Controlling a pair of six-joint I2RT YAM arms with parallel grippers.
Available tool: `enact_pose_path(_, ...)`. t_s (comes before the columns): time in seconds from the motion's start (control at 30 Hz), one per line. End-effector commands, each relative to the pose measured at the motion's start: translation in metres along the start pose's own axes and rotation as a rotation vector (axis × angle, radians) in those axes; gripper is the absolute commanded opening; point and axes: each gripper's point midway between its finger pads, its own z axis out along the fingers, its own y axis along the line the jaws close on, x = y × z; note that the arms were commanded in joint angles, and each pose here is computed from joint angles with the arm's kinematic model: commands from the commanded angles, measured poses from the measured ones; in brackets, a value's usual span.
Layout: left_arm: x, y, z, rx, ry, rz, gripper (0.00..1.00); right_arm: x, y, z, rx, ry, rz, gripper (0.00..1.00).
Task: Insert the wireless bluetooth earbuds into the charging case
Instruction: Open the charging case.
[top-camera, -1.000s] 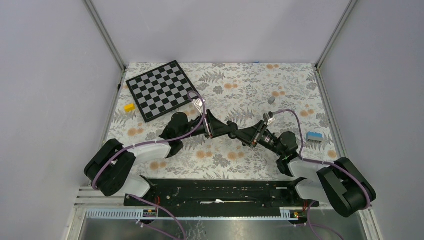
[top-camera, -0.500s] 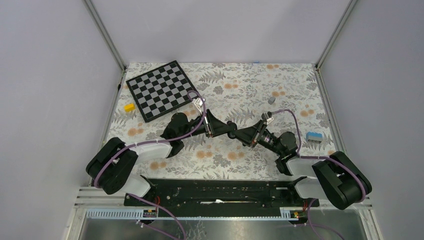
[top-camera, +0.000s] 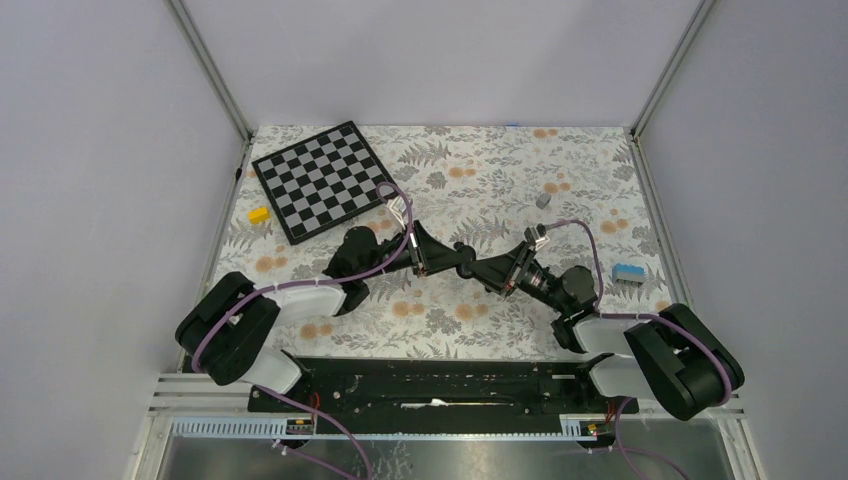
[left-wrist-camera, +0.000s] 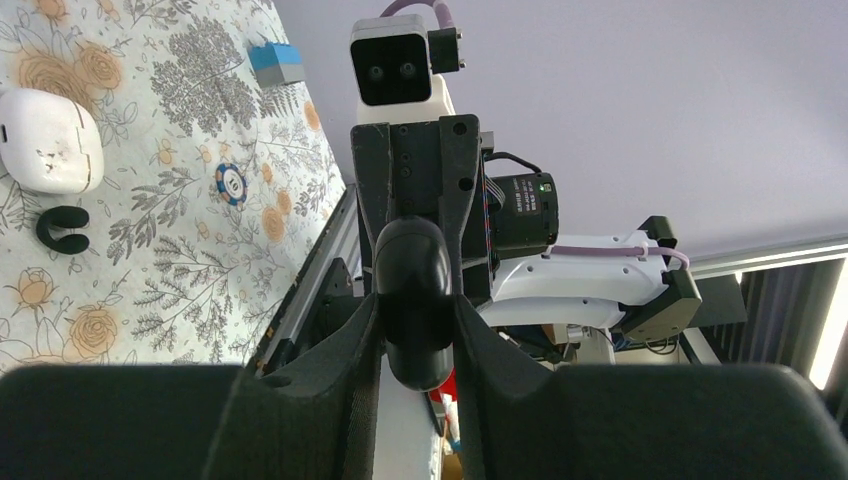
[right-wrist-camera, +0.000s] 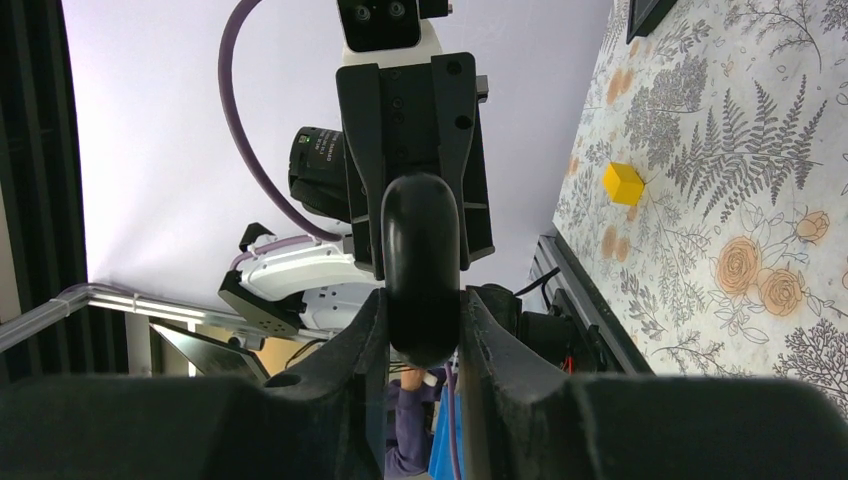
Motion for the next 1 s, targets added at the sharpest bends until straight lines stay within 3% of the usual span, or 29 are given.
enact_pose_path(0.0,-0.001,-0.028,-0.003,0.112,-0.008,0.064,0.0,0.006,0.008,-0.006,-0.037,0.019,-0.014,0.0)
enact_pose_path(0.33,0.012,-0.05,-0.02,0.308,0.042,0.037,0.0,0.011,0.006,0.002,-0.068,0.092,0.047,0.0)
enact_pose_path(0.5,0.012,-0.045,-0.024,0.29,0.02,0.036,0.0,0.012,0.011,0.008,-0.085,0.131,0.035,0.0)
enact_pose_path(0.73,0.007,-0.04,-0.03,0.243,0.002,0.027,0.0,0.01,-0.015,0.005,-0.009,0.098,0.087,0.47)
enact_pose_path(0.97,0.012,-0.027,-0.033,0.185,0.006,0.009,0.0,0.01,-0.03,0.004,0.031,0.084,0.093,0.65)
